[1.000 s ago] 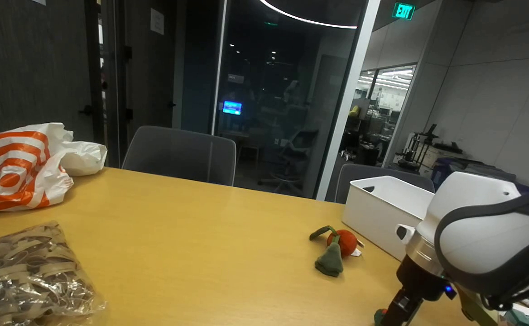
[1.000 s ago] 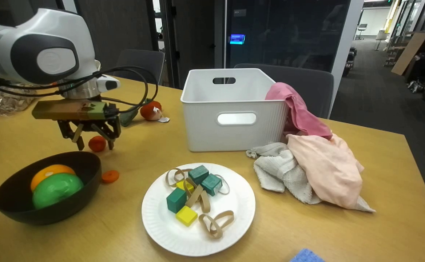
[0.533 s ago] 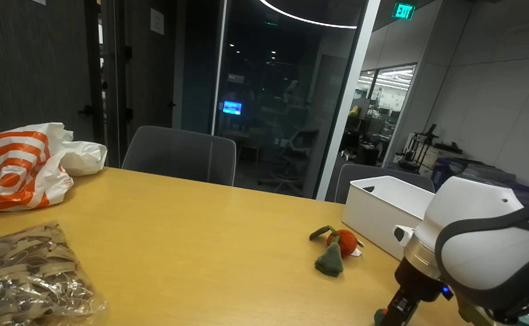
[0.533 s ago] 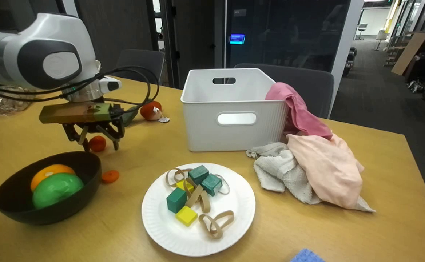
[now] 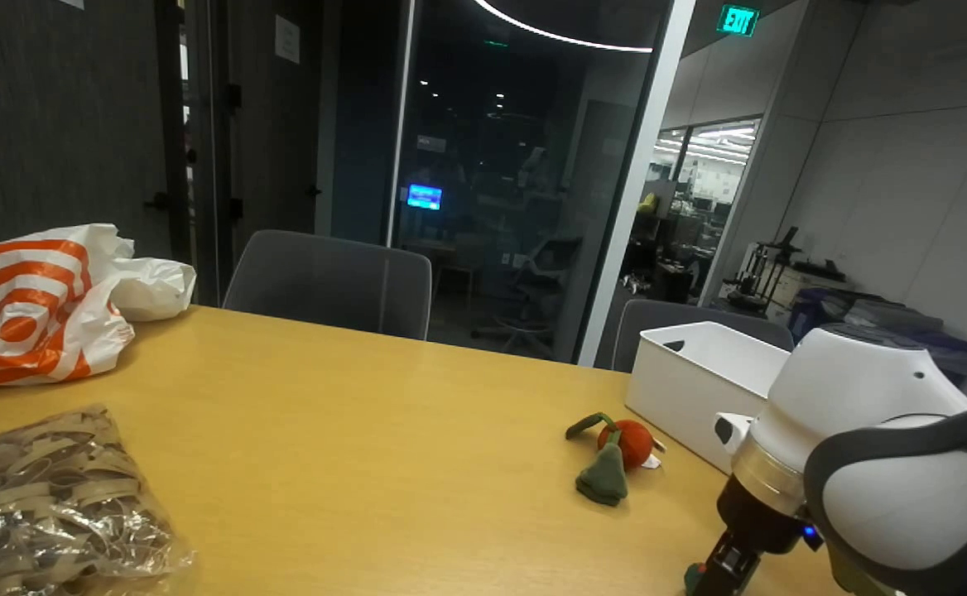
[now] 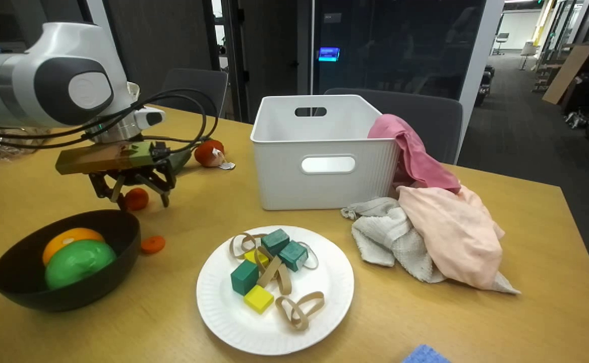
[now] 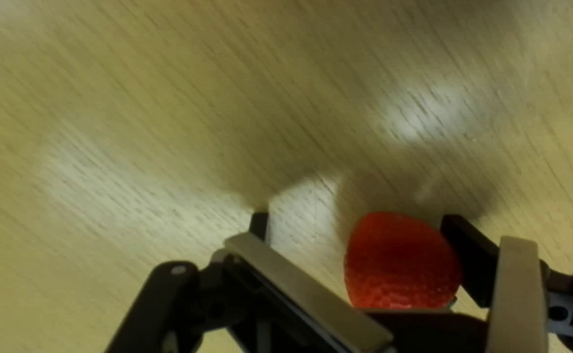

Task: Put the orange and the apple inside the black bowl

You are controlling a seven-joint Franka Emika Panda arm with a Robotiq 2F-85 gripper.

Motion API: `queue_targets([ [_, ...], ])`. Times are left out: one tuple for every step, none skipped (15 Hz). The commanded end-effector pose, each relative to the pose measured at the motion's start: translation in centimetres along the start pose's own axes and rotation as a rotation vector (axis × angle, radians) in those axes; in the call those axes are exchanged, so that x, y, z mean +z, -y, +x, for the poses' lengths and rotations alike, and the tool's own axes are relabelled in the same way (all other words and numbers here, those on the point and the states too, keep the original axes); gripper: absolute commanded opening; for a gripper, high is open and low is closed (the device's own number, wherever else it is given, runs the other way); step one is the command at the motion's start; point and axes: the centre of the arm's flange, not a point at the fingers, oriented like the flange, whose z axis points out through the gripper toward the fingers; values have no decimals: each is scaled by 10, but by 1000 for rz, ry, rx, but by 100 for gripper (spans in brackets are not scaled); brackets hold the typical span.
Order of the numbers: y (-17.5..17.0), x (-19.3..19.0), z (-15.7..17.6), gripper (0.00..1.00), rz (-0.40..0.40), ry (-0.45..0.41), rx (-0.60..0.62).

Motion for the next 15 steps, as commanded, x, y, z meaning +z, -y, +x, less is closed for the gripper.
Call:
queue_targets([
  [4,2,1,0,-19,-15,9],
  [4,1,1,1,-20,-15,9],
  [4,0,0,0,-19,-13,8],
  [5,-2,0,3,-20,-11,9],
  [4,-3,0,5,-23,-11,9],
  [5,-4,1,4,-20,-8,13],
  [6,-6,1,2,-13,-7,17],
  [7,-7,0,3,-5,-5,20],
  [7,-8,0,3,-1,-3,21],
  [7,-9,0,3,-2,-4,22],
  [9,-13,-1,3,-2,-5,17],
  [10,-18,-1,3,-2,-7,16],
  [11,-22,-1,3,-2,-9,19],
  [12,-28,0,3,-14,-13,20],
  [14,-34,0,3,-28,-8,25],
])
